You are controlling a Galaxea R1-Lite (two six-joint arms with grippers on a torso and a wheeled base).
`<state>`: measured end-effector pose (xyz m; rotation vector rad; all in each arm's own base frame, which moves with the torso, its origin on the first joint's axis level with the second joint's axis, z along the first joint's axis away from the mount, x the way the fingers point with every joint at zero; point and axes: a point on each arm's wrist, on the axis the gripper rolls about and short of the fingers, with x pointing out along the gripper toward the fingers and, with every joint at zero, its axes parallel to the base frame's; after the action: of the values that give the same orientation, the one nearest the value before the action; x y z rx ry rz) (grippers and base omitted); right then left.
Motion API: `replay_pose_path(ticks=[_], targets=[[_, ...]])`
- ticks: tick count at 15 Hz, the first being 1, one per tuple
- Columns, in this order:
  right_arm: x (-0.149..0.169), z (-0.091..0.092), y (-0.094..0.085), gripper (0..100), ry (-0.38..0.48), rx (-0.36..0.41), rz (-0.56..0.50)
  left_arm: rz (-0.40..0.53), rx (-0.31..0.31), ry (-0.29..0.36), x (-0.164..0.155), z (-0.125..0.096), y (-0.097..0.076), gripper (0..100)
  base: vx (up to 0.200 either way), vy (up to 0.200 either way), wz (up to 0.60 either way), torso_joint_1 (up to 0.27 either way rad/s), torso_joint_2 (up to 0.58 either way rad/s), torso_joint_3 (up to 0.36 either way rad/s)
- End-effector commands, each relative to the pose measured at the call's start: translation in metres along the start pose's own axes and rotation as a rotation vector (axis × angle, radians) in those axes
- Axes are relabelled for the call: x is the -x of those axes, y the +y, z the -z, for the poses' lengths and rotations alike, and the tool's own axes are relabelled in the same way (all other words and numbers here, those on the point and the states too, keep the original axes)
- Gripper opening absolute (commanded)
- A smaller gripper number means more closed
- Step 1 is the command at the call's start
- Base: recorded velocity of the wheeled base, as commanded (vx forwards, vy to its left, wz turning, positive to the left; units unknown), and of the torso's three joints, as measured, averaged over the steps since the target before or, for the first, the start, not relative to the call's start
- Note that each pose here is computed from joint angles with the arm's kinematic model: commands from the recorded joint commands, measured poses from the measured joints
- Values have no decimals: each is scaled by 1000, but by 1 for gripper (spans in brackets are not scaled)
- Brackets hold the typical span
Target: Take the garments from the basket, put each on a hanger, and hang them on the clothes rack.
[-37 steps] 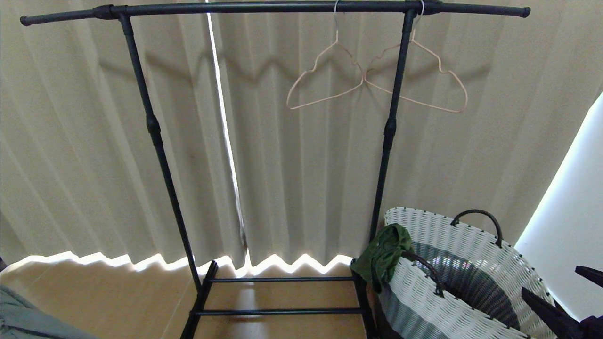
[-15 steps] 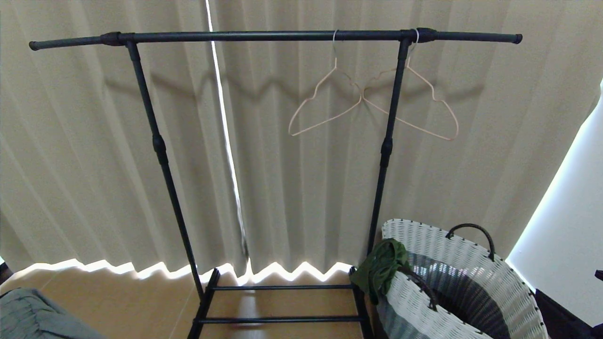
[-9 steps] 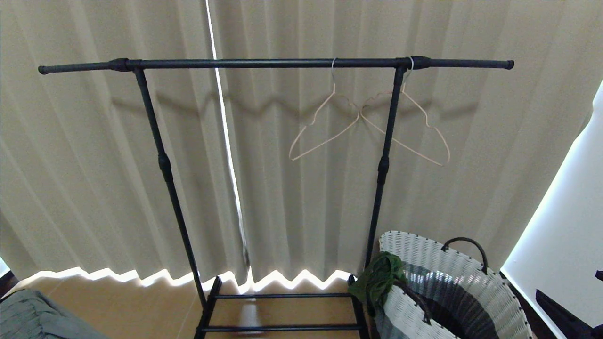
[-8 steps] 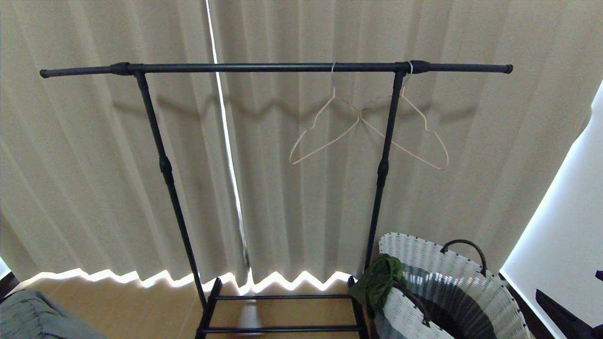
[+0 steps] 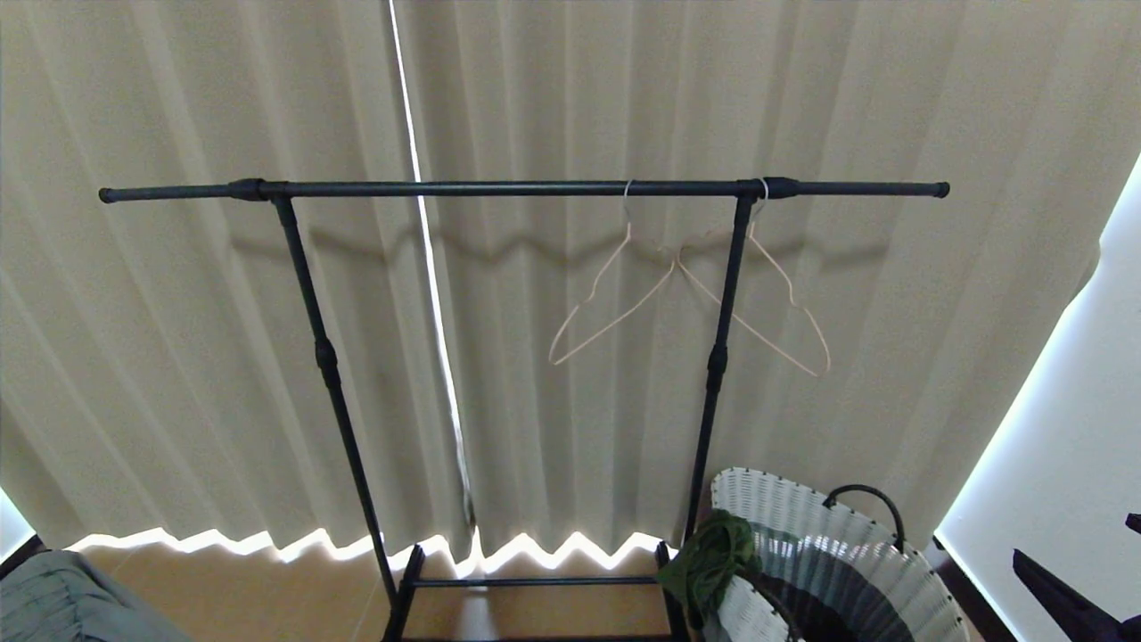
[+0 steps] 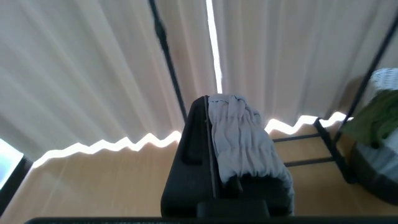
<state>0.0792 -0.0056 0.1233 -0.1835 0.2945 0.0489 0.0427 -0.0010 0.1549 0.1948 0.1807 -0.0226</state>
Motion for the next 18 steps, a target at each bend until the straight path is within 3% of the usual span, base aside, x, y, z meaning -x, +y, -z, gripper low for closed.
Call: replay_pose_path(ticks=[1, 8, 16, 18], targets=[[0, 0, 0, 100, 1, 0, -1, 9, -3, -14, 2, 0, 0, 0, 0, 0, 0, 237, -525, -286], [4, 4, 2, 100, -11, 16, 1, 12, 1, 1, 1, 2, -1, 0, 0, 0, 0, 215, -462, -253], [5, 4, 2, 100, -13, 26, 1, 7, 0, 2, 0, 2, -1, 0, 0, 0, 0, 11, -21, -11], [7, 4, 2, 100, -27, 29, 5, 9, 0, 2, 1, 2, -1, 0, 0, -200, 0, 0, 0, 2]])
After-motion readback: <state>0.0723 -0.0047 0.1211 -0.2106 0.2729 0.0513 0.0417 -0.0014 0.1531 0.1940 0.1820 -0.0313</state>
